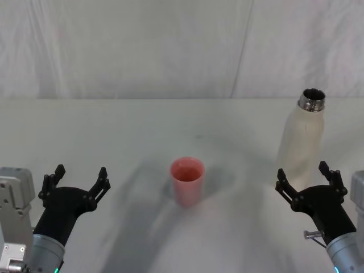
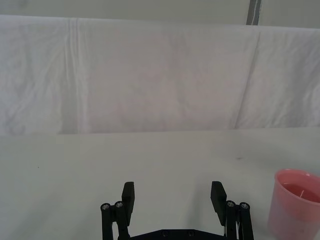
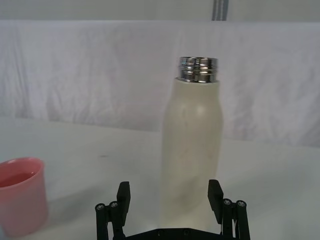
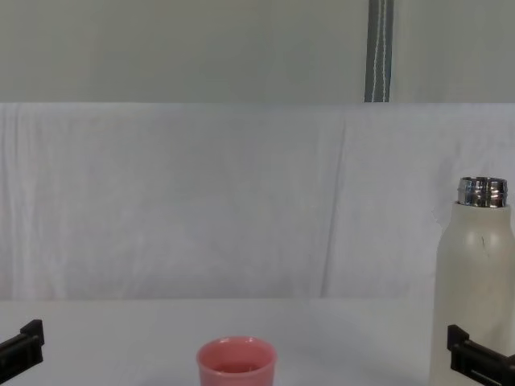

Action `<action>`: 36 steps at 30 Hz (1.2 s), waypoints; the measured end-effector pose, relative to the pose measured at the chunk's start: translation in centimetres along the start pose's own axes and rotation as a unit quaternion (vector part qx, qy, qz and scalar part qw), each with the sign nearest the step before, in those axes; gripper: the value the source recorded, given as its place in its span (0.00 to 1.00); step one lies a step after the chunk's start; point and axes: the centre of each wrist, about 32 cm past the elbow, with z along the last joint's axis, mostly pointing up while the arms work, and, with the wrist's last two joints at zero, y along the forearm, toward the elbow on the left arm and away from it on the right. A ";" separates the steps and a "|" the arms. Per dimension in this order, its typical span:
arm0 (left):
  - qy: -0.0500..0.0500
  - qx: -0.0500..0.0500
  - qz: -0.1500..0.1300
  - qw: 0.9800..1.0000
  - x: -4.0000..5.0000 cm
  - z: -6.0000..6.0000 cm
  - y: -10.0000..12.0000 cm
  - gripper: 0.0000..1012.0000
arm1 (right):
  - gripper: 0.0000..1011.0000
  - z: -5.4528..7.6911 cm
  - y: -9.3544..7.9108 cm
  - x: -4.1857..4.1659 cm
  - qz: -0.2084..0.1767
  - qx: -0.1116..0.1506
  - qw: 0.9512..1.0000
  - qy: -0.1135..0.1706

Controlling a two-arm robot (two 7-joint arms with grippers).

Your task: Grasp the thermos with one hand and pour water into the cup lid.

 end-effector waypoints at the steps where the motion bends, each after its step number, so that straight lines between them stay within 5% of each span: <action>1: 0.000 0.000 0.000 1.000 0.00 0.0 0.0 0.99 | 0.99 0.0 0.0 0.07 -0.001 0.000 1.000 0.002; 19: 0.000 0.000 0.000 1.000 0.00 0.0 0.0 0.99 | 0.99 -0.2 1.3 1.91 -0.020 -0.006 0.999 0.036; 36: 0.000 0.000 0.000 1.000 0.00 0.0 0.0 0.99 | 0.99 -0.2 3.0 2.29 -0.007 -0.006 0.999 0.036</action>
